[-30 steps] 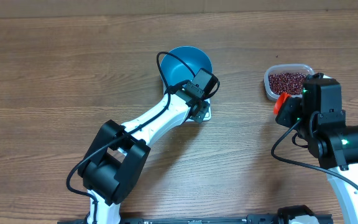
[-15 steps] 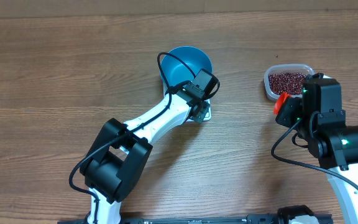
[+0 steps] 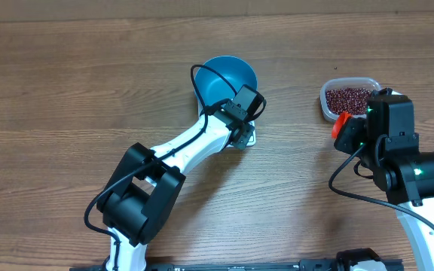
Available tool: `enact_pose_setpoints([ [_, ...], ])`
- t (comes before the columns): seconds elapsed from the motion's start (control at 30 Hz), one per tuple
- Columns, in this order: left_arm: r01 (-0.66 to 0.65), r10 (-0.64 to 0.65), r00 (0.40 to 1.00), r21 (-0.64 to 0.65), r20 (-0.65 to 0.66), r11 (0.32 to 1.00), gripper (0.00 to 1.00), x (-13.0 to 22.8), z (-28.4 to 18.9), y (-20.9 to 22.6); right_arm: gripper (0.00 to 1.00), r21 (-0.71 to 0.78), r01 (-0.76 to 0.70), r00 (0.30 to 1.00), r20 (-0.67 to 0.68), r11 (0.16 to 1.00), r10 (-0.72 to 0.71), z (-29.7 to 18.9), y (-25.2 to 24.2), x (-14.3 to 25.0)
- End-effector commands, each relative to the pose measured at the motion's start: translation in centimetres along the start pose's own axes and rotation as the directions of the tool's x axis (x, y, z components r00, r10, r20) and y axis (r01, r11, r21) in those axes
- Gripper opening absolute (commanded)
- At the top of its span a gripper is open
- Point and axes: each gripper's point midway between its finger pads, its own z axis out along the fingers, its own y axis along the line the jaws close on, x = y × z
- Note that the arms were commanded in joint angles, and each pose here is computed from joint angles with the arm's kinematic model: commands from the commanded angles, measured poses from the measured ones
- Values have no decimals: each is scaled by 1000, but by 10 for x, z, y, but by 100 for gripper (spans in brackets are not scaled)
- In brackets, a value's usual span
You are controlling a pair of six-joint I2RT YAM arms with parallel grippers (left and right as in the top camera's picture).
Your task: Scoop item into bowl and weigh 150g on scale
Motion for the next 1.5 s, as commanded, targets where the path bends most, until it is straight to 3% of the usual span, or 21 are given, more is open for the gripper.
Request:
enact_pose_setpoints([
  [0.0, 10, -11, 999, -19, -34, 1000, 4, 12, 12, 3, 4, -11, -11, 999, 34, 1000, 11, -7, 3, -10],
  [0.97, 13, -15, 999, -31, -48, 999, 4, 15, 20, 6, 4, -9, -10, 999, 30, 1000, 10, -7, 3, -9],
  [1.37, 1, -4, 991, 21, 132, 1000, 5, -19, -86, -4, 4, -9, -10, 999, 31, 1000, 10, -7, 3, -9],
  [1.4, 10, -14, 990, 26, 141, 1000, 10, -19, -96, -2, 4, -9, -10, 999, 31, 1000, 10, -7, 3, -9],
  [1.43, 18, -23, 989, 30, 147, 999, 39, -18, -104, -1, 4, -9, -10, 999, 31, 1000, 10, -7, 3, -9],
  [1.47, 27, -31, 988, 33, 152, 999, 100, -17, -114, 1, 4, -9, -10, 999, 31, 1000, 10, -7, 3, -9],
])
